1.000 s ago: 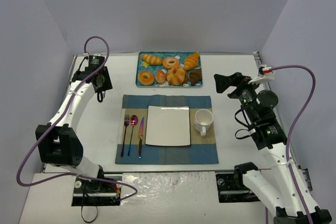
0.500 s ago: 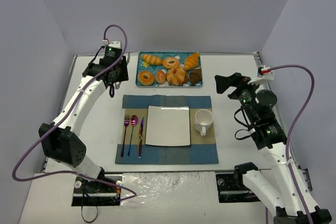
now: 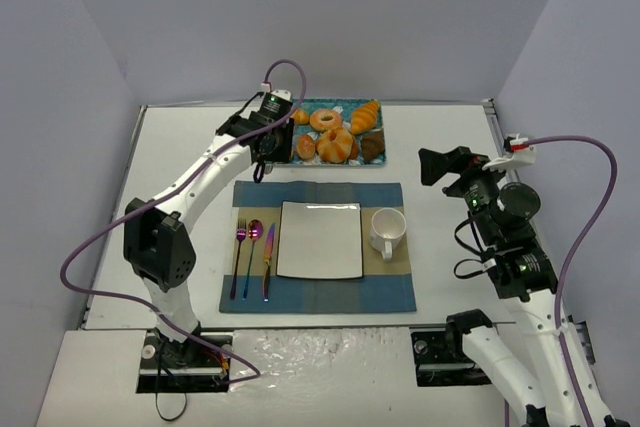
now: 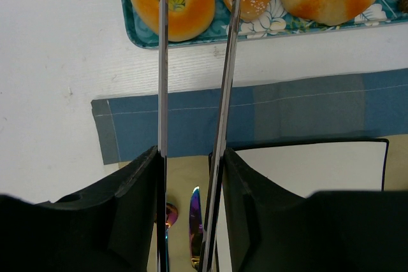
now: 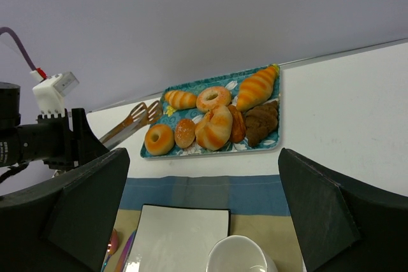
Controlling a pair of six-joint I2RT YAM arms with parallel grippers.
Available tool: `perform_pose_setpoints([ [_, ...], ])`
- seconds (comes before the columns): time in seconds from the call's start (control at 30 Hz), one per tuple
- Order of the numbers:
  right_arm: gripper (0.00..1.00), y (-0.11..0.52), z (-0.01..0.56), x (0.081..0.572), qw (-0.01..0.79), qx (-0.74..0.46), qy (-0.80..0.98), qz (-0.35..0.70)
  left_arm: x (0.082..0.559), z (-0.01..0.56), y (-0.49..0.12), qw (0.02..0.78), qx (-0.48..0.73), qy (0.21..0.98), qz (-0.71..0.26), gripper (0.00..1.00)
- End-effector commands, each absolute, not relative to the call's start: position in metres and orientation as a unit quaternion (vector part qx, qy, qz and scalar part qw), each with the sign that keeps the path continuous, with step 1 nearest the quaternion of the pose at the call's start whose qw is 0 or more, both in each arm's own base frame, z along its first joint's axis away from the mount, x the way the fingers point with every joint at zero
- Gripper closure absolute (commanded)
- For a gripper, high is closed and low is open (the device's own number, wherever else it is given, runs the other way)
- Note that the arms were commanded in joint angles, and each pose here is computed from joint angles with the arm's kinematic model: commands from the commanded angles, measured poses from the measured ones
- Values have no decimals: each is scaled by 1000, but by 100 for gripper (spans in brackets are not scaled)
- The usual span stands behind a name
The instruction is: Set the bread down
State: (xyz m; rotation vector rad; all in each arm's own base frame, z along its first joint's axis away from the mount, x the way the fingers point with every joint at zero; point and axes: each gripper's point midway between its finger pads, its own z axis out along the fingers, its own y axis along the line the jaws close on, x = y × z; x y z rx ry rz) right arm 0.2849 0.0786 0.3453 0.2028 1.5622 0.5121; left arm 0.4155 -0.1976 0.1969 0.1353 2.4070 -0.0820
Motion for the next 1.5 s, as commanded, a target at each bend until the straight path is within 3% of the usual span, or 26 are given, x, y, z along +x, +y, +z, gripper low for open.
perform_pose_setpoints([
  [0.0,0,73,383,276,713,89,656,229,429,237,-219,411,51,908,-59,63],
  [1.47,0,68,378,267,712,91,661,218,435,174,-243,372,67,925,-30,62],
])
